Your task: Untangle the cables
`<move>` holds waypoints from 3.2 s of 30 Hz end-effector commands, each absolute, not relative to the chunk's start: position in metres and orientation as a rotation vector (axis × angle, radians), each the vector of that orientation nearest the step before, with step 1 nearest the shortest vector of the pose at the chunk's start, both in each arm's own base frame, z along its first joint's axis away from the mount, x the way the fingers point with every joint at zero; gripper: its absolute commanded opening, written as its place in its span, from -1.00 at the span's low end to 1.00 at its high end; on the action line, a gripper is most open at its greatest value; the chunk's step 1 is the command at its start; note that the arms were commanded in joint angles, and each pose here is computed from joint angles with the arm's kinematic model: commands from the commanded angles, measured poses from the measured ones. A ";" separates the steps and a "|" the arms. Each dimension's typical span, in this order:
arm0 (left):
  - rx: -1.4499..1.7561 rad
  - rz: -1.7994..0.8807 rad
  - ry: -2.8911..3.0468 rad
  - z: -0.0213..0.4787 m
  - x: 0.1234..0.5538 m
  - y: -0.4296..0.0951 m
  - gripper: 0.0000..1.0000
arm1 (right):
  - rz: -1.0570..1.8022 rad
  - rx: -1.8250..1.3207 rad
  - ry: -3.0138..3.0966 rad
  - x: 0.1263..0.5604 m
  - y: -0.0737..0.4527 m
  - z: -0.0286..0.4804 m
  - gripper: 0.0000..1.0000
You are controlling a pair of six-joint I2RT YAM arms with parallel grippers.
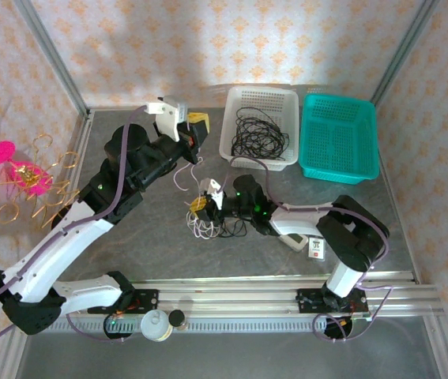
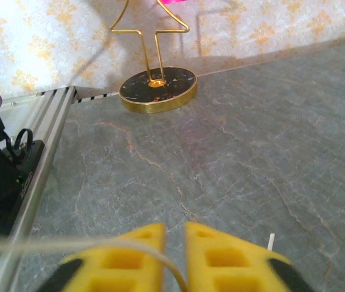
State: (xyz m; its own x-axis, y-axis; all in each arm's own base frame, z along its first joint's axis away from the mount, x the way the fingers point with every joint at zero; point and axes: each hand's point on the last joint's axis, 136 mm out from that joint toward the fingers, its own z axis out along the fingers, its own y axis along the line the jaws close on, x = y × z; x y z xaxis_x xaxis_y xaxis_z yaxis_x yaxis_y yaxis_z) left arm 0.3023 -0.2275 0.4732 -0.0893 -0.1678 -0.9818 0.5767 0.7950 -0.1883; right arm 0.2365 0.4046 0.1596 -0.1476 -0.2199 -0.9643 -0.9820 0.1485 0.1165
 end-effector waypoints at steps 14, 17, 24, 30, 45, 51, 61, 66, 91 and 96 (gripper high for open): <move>0.269 -0.388 1.410 0.528 0.323 -0.185 -1.00 | 1.066 -0.879 1.859 0.239 0.338 0.125 -1.00; 0.258 -0.369 1.389 0.537 0.328 -0.181 -1.00 | 1.065 -0.853 1.871 0.231 0.328 0.121 -1.00; 0.253 -0.339 1.371 0.545 0.339 -0.179 -1.00 | 1.056 -1.097 1.744 0.183 0.325 0.117 -1.00; 0.261 -0.311 1.326 0.546 0.343 -0.177 -1.00 | 1.130 -1.257 1.661 0.148 0.325 0.122 -1.00; 0.203 -0.286 1.170 0.541 0.348 -0.172 -1.00 | 1.316 -0.992 1.918 0.140 0.315 0.116 -1.00; 0.173 -0.307 1.082 0.545 0.346 -0.169 -1.00 | 1.336 -0.815 1.942 0.152 0.311 0.125 -1.00; 0.192 -0.323 1.018 0.553 0.343 -0.171 -1.00 | 1.215 -0.596 2.059 0.177 0.299 0.108 -0.96; 0.303 -0.387 1.066 0.530 0.340 -0.190 -1.00 | 0.911 -0.507 2.042 0.216 0.276 0.134 -0.14; 0.402 -0.662 1.228 0.477 0.311 -0.213 -1.00 | 0.909 -1.125 1.257 0.235 0.341 0.369 0.21; 0.401 -0.689 1.237 0.475 0.308 -0.214 -1.00 | 0.871 -1.121 1.227 0.250 0.351 0.374 0.19</move>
State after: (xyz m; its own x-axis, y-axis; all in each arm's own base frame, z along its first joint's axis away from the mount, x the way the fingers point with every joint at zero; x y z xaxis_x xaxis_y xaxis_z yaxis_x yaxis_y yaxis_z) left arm 0.3178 -0.2135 0.4733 0.1859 -0.2330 -0.9545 0.6401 0.7657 -0.0622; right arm 0.2480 0.3457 0.3444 0.0433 -0.1170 -0.9922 -0.9590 0.2734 -0.0741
